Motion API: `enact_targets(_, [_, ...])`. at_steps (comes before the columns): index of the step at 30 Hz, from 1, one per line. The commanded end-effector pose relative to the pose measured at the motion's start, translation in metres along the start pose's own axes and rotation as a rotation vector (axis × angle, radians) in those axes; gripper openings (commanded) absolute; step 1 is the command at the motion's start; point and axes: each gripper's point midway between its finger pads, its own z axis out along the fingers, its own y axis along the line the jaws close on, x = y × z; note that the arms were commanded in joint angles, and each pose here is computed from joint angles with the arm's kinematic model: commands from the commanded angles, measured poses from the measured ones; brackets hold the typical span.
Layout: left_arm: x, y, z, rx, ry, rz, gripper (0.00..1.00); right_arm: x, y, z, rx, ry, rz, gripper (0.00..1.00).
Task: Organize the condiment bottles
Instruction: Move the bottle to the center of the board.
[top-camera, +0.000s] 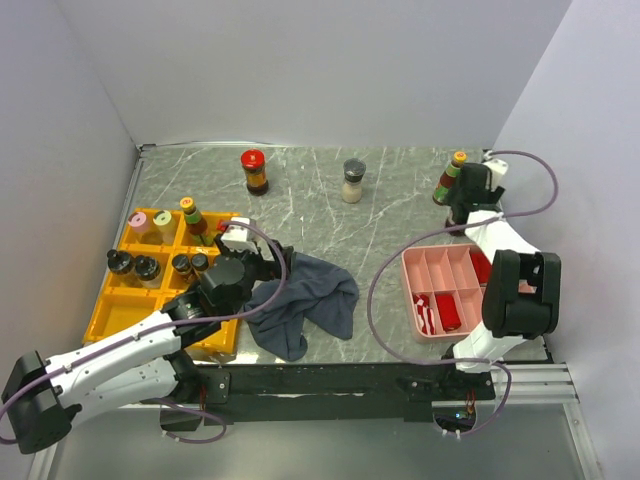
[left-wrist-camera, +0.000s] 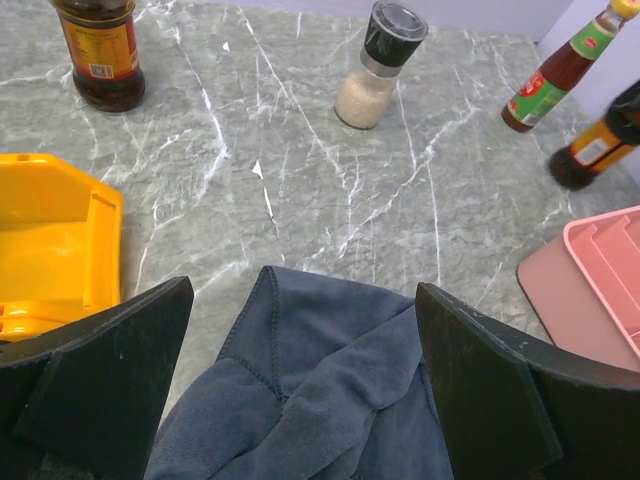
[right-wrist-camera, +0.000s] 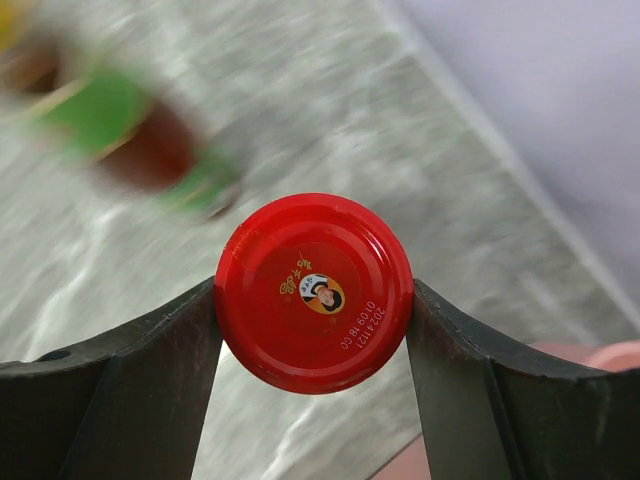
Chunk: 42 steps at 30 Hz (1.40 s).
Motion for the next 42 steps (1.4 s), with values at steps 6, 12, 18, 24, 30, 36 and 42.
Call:
enact_targets(6, [-0.028, -0.004, -0.013, 0.049, -0.105, -0.060, 0.99, 0.010, 0.116, -0.073, -0.354, -0.053, -0.078, 0.51])
enact_targets(12, [-0.034, -0.004, -0.020, 0.075, -0.137, -0.077, 0.99, 0.050, 0.172, -0.126, -0.529, -0.019, -0.171, 0.51])
enact_targets(18, [-0.036, -0.010, -0.023, 0.118, -0.147, -0.080, 0.99, 0.088, 0.216, -0.189, -0.694, 0.008, -0.272, 0.52])
enact_targets(24, [-0.034, -0.011, -0.023, 0.128, -0.152, -0.084, 0.99, 0.099, 0.236, -0.222, -0.796, 0.010, -0.316, 0.62])
enact_targets(30, [-0.044, -0.019, -0.016, 0.104, -0.117, -0.086, 0.99, 0.092, 0.225, -0.246, -0.838, 0.039, -0.297, 0.96])
enact_targets(36, [-0.051, -0.046, 0.000, 0.117, -0.006, -0.086, 0.99, 0.068, 0.188, -0.252, -0.708, 0.041, -0.139, 1.00])
enact_targets(42, [-0.050, -0.075, 0.028, 0.118, 0.084, -0.054, 0.99, 0.061, 0.132, -0.225, -0.429, 0.090, 0.031, 1.00])
